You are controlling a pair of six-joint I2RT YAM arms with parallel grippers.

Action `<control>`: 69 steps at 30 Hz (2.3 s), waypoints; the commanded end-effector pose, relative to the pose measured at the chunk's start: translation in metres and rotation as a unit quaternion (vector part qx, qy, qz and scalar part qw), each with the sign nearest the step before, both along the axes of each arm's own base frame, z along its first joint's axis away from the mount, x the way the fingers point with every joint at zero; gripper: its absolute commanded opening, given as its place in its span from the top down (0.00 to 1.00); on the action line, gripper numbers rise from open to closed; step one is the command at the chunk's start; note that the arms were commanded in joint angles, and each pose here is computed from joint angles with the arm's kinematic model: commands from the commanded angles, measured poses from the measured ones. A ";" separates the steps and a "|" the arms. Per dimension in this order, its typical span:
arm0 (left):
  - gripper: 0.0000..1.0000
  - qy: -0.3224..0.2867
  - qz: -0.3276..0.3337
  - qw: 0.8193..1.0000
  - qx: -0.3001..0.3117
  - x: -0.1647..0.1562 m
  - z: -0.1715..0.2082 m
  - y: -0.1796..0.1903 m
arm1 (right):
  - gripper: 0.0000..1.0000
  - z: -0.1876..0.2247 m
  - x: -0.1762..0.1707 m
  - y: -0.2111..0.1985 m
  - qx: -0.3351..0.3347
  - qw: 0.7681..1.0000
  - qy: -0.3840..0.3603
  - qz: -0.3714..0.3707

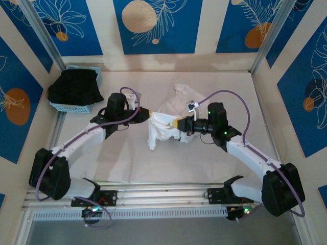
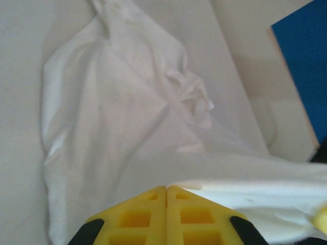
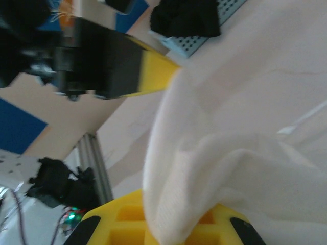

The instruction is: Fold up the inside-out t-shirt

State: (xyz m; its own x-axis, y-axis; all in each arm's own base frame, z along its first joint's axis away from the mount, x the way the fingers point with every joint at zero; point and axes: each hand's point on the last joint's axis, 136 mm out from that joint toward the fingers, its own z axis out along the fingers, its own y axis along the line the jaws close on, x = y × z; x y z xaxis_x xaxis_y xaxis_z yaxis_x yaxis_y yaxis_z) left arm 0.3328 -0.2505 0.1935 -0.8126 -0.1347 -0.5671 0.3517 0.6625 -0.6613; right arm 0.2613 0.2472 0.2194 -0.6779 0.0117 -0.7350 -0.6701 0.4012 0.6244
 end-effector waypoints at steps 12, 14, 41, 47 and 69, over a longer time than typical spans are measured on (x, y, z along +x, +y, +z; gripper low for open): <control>0.46 -0.038 0.003 0.993 0.110 -0.077 -0.012 0.002 | 1.00 -0.005 0.012 0.007 0.025 0.999 0.039 0.011; 0.45 -0.045 -0.001 0.992 0.114 -0.086 -0.012 -0.004 | 1.00 -0.005 0.013 0.007 0.023 0.999 0.040 0.009; 0.55 -0.042 -0.036 0.996 0.067 -0.039 -0.032 -0.068 | 1.00 -0.009 0.008 0.000 0.020 0.999 0.033 0.002; 0.71 -0.045 -0.041 0.997 0.049 -0.029 -0.028 -0.073 | 1.00 -0.011 0.007 0.000 0.018 0.999 0.032 0.003; 1.00 -0.134 -0.251 0.939 -0.190 -0.131 0.132 -0.031 | 0.94 -0.036 0.029 -0.038 -0.109 0.984 0.079 -0.119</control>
State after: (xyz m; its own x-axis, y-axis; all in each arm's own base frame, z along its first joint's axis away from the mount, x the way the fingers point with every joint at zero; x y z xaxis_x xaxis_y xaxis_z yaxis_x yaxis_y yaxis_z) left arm 0.2168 -0.2855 0.3131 -0.6942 -0.0331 -0.7190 0.7045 0.1735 -0.6882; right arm 0.2868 0.2104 0.1854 -0.7669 0.0564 -0.6393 -0.4665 0.6352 0.6156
